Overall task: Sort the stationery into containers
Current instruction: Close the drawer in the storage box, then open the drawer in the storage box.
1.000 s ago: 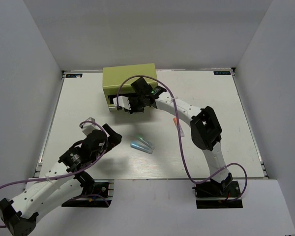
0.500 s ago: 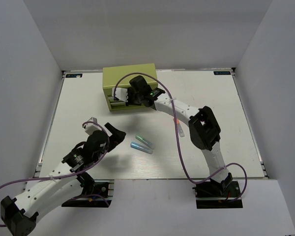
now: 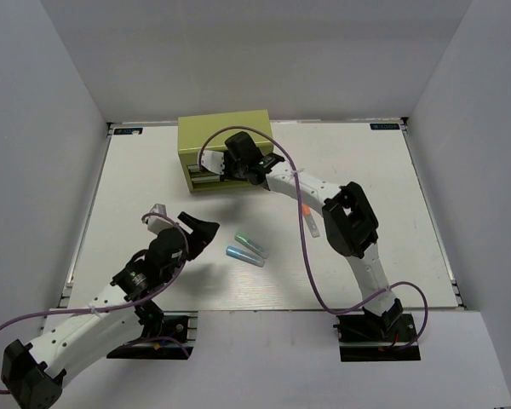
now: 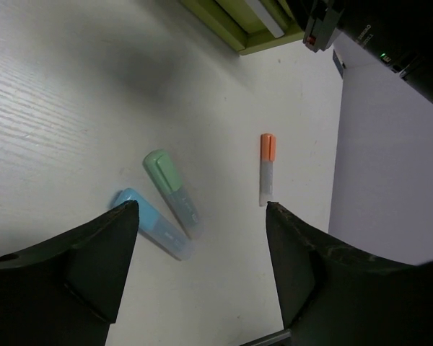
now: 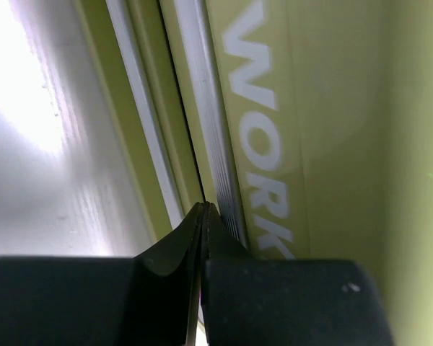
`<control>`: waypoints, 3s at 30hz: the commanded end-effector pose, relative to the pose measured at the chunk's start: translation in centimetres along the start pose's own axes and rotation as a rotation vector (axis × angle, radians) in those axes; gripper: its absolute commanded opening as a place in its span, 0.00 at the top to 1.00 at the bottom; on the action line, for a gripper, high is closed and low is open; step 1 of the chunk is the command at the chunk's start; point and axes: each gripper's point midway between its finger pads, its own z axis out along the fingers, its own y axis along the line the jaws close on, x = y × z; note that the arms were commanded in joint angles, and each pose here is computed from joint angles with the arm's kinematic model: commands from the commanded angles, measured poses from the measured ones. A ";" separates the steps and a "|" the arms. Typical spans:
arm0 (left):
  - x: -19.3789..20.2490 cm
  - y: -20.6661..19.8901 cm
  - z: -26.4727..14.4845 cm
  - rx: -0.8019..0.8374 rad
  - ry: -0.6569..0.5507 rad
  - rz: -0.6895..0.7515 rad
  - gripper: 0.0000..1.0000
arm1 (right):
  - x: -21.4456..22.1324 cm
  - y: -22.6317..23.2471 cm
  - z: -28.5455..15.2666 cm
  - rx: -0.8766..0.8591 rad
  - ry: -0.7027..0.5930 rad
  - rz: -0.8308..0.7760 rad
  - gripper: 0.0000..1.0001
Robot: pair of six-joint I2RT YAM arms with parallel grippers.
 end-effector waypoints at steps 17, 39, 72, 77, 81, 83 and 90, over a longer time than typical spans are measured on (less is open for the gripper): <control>-1.5 -1.5 3.7 0.199 -0.199 -0.264 0.65 | -7.5 0.7 -12.4 -0.222 -0.427 0.013 0.68; -3.2 -5.2 12.1 0.429 -0.381 -0.520 0.37 | -4.1 -6.6 -9.7 -0.042 -0.268 0.113 0.22; -6.3 -6.0 20.3 0.418 -0.460 -0.530 0.42 | 0.0 -8.3 -7.5 0.009 -0.199 0.167 0.24; -6.6 -5.2 21.3 0.388 -0.471 -0.524 0.42 | 0.2 -8.2 -7.2 0.005 -0.195 0.169 0.24; -7.2 -5.3 21.7 0.393 -0.483 -0.529 0.47 | 0.5 -8.1 -7.2 -0.002 -0.188 0.166 0.27; -7.5 -5.1 22.0 0.392 -0.490 -0.539 0.47 | 0.6 -7.9 -7.1 -0.007 -0.184 0.167 0.28; -8.2 -5.6 22.7 0.414 -0.506 -0.549 0.52 | 1.3 -7.6 -6.9 -0.016 -0.168 0.163 0.31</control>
